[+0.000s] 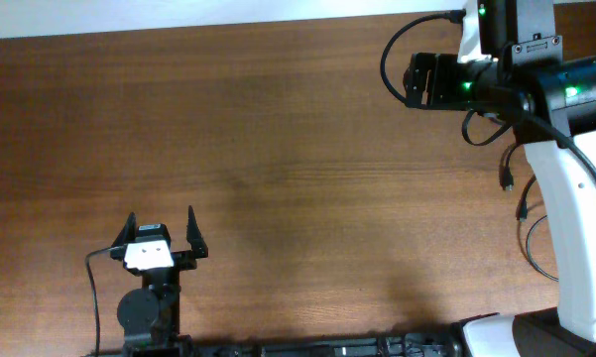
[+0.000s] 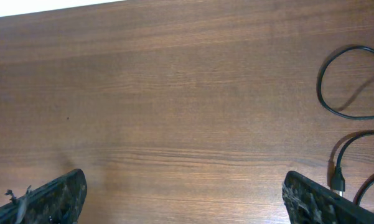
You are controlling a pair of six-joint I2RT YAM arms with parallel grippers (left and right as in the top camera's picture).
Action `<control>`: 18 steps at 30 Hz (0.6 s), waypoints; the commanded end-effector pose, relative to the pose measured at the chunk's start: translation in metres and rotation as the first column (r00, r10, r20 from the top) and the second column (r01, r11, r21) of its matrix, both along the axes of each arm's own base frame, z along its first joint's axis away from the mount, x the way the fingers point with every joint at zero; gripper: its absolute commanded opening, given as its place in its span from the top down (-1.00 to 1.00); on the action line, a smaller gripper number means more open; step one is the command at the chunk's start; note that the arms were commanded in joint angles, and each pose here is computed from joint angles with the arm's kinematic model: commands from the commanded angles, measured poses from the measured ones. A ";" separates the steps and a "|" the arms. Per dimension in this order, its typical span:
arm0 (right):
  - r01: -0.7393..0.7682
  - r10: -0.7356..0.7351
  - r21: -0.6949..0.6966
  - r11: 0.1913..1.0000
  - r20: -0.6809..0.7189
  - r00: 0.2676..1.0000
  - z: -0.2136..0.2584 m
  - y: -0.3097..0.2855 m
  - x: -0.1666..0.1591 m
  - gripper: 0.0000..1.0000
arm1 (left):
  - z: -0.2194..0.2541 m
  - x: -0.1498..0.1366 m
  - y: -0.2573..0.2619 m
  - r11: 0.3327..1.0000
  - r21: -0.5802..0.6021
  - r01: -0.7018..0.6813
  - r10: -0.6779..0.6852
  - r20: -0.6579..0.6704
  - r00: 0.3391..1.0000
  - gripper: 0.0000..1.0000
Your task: Untangle cables
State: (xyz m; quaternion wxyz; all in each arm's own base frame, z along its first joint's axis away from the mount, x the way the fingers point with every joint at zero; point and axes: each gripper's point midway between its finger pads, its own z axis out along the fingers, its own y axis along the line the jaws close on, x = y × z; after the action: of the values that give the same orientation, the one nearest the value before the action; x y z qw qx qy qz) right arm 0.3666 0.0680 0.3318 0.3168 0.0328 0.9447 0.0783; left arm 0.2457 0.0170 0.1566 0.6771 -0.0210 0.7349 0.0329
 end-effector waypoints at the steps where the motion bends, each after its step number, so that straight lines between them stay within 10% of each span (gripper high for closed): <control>1: 0.010 -0.010 -0.034 0.999 0.014 1.000 0.002 -0.005 0.002 -0.97 | 0.000 0.000 -0.001 1.000 -0.011 0.005 -0.005 0.002 1.000 -0.97; 18: -0.059 0.021 0.062 0.996 0.485 0.874 -0.126 0.007 0.008 -0.97 | 0.000 0.000 -0.001 1.000 -0.011 0.005 -0.005 0.002 1.000 -0.97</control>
State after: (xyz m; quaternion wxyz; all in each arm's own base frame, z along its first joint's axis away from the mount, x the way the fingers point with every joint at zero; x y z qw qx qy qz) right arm 0.3893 0.0733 0.2108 0.5189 0.0152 0.8465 0.1178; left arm 0.2455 0.0171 0.1573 0.6782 -0.0213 0.7338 0.0329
